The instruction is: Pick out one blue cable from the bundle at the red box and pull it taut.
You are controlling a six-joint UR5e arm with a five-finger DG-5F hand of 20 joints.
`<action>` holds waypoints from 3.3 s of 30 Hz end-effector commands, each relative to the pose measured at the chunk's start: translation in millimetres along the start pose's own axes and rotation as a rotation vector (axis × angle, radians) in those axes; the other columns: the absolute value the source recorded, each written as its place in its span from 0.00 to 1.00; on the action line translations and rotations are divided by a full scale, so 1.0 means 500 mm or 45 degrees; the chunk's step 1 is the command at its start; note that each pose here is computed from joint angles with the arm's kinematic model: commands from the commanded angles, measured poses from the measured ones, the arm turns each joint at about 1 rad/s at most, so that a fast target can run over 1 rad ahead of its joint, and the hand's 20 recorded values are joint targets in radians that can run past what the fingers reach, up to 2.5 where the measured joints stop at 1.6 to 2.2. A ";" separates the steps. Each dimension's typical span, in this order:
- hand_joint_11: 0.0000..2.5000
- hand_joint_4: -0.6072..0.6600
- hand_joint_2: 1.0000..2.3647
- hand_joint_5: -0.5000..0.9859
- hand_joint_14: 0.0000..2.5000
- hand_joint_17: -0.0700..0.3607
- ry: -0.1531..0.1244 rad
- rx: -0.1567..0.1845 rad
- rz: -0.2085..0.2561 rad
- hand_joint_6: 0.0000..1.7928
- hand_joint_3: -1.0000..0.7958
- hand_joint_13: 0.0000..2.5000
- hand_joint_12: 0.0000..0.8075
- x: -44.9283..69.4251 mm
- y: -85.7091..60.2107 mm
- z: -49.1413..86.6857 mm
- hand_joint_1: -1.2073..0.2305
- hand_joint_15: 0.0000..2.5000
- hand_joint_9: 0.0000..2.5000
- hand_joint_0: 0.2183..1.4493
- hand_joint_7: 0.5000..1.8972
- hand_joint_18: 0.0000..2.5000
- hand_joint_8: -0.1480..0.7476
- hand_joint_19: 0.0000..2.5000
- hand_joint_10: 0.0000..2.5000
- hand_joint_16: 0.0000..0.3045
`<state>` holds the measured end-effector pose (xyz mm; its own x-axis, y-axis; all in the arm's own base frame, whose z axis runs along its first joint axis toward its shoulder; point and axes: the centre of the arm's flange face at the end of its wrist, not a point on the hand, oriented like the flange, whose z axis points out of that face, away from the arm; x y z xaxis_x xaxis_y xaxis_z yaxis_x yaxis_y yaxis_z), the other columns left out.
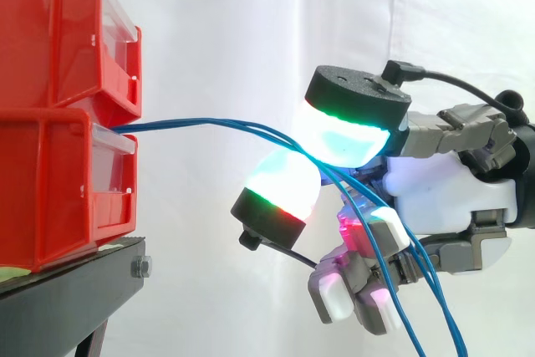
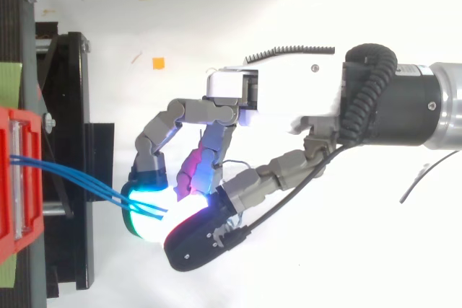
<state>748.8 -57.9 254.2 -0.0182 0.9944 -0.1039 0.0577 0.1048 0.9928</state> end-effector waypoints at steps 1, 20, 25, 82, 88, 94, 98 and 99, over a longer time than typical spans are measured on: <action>0.26 0.50 0.02 0.28 0.01 0.44 0.000 0.000 0.000 0.51 0.44 0.40 0.49 0.000 0.000 0.000 0.20 0.18 0.53 0.40 0.34 0.39 0.54 0.28 0.01 0.17; 0.26 0.54 0.00 0.29 0.01 0.45 0.000 -0.002 0.000 0.50 0.28 0.41 0.50 0.000 0.000 0.000 0.37 0.18 0.55 0.26 0.24 0.40 0.54 0.29 0.01 0.18; 0.25 0.53 0.00 0.28 0.01 0.44 0.000 -0.004 0.000 0.49 0.28 0.41 0.49 0.000 0.002 0.000 0.44 0.18 0.55 0.29 0.25 0.39 0.53 0.29 0.01 0.18; 0.25 0.52 0.01 0.30 0.01 0.47 0.000 -0.004 -0.005 0.48 0.43 0.42 0.52 0.000 0.000 0.001 0.41 0.18 0.57 0.31 0.34 0.41 0.55 0.30 0.01 0.19; 0.26 0.55 0.01 0.29 0.01 0.48 0.000 -0.002 -0.006 0.49 0.46 0.42 0.53 0.000 0.000 0.000 0.32 0.18 0.56 0.32 0.35 0.42 0.56 0.29 0.01 0.20; 0.28 0.54 0.01 0.29 0.01 0.45 0.000 -0.004 -0.005 0.50 0.42 0.40 0.49 0.000 0.000 0.001 0.22 0.19 0.55 0.37 0.35 0.40 0.54 0.30 0.01 0.18; 0.29 0.51 0.00 0.29 0.01 0.44 -0.008 -0.005 -0.005 0.50 0.28 0.40 0.49 -0.001 0.002 0.000 0.21 0.18 0.56 0.41 0.33 0.40 0.53 0.29 0.01 0.17; 0.29 0.51 0.00 0.29 0.01 0.44 -0.008 -0.003 -0.005 0.50 0.28 0.40 0.49 -0.001 0.000 0.001 0.22 0.18 0.56 0.40 0.33 0.40 0.53 0.30 0.01 0.17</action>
<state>749.1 -58.3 254.6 -0.0145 0.9940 -0.1084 0.0549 0.1090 0.9925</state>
